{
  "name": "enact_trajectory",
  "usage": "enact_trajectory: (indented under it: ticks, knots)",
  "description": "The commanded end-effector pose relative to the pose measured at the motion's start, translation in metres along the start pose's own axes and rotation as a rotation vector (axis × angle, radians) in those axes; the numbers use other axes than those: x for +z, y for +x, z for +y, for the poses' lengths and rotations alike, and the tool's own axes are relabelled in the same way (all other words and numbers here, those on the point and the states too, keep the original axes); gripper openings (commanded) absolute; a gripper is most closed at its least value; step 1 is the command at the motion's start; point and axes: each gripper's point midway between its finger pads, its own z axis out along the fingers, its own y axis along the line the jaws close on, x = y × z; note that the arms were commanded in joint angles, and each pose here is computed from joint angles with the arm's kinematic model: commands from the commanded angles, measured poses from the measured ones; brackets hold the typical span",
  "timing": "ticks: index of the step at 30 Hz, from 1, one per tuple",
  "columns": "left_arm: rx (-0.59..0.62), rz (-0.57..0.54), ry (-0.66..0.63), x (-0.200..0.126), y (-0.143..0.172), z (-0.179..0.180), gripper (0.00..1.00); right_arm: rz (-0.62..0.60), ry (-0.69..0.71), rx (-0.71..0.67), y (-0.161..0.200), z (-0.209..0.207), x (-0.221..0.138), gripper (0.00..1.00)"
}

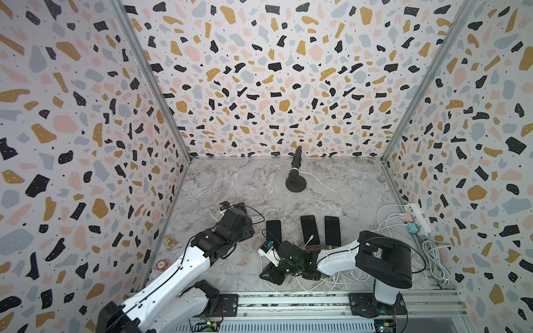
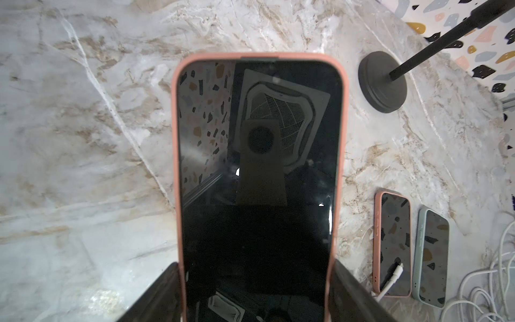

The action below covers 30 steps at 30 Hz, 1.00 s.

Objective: Unplug the charging cable from the phone
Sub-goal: Remove the charging cable from the phone, then place the phone at the center of the board.

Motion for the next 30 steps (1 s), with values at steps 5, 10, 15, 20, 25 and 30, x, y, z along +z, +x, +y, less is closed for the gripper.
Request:
enact_trajectory:
  ticks: [5, 10, 15, 20, 25, 30]
  knots:
    - [-0.008, 0.005, -0.010, 0.017, 0.003, -0.001, 0.54, -0.050, 0.053, -0.013, -0.017, 0.002, -0.023, 0.99]
    - [0.016, 0.050, -0.046, 0.030, 0.012, 0.002, 0.55, -0.146, 0.266, 0.037, -0.033, -0.030, -0.066, 1.00]
    - [0.039, 0.107, -0.074, 0.047, 0.021, 0.001, 0.55, -0.189, 0.559, 0.137, -0.031, -0.081, -0.133, 1.00]
    - [0.042, 0.162, -0.123, 0.068, 0.035, 0.009, 0.54, -0.262, 0.728, 0.180, -0.018, -0.096, -0.202, 1.00]
    - [0.046, 0.212, -0.163, 0.082, 0.049, 0.016, 0.52, -0.288, 0.838, 0.321, 0.008, -0.123, -0.254, 1.00]
    - [0.070, 0.218, -0.204, 0.084, 0.051, 0.025, 0.52, -0.324, 0.857, 0.368, 0.024, -0.128, -0.276, 1.00]
